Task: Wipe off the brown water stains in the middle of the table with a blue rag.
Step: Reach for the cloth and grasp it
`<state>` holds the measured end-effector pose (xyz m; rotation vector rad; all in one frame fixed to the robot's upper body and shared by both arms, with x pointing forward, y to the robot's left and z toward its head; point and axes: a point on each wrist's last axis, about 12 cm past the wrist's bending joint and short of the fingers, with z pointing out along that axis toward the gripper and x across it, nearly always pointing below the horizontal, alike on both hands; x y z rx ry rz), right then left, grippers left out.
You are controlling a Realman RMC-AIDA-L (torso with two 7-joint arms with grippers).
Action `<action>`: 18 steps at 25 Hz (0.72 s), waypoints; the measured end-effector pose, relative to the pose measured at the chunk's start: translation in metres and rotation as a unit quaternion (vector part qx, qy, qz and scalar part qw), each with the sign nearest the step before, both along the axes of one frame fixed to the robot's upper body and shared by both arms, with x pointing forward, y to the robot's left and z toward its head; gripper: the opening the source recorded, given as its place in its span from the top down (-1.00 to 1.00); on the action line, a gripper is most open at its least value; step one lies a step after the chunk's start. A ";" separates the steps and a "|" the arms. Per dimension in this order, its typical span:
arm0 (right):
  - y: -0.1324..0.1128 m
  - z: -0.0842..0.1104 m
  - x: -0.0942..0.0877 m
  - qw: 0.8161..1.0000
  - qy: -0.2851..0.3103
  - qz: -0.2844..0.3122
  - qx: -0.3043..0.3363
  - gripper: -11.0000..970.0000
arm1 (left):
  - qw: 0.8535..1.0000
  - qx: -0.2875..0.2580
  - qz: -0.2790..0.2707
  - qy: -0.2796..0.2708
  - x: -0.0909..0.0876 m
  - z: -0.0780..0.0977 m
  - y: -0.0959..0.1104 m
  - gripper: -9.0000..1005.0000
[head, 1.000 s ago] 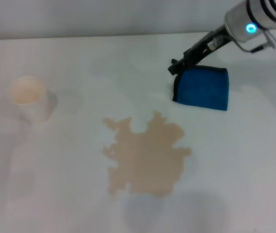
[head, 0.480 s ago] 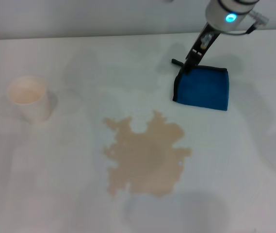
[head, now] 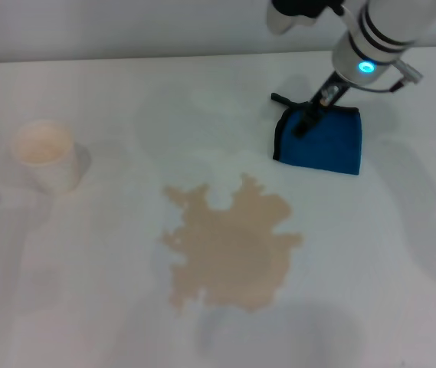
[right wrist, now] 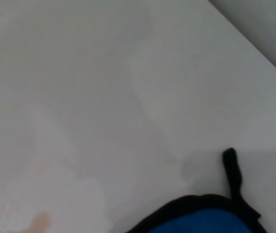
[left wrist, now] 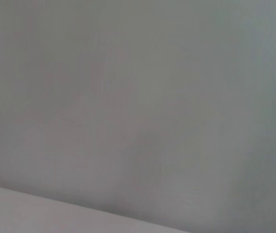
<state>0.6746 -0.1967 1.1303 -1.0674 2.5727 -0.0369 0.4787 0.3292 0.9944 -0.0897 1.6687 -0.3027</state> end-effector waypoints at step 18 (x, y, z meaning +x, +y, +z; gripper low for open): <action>-0.025 -0.036 -0.009 0.995 -0.009 -0.082 0.052 -0.51 | 1.000 0.001 -0.007 0.002 0.013 0.003 -0.005 -0.77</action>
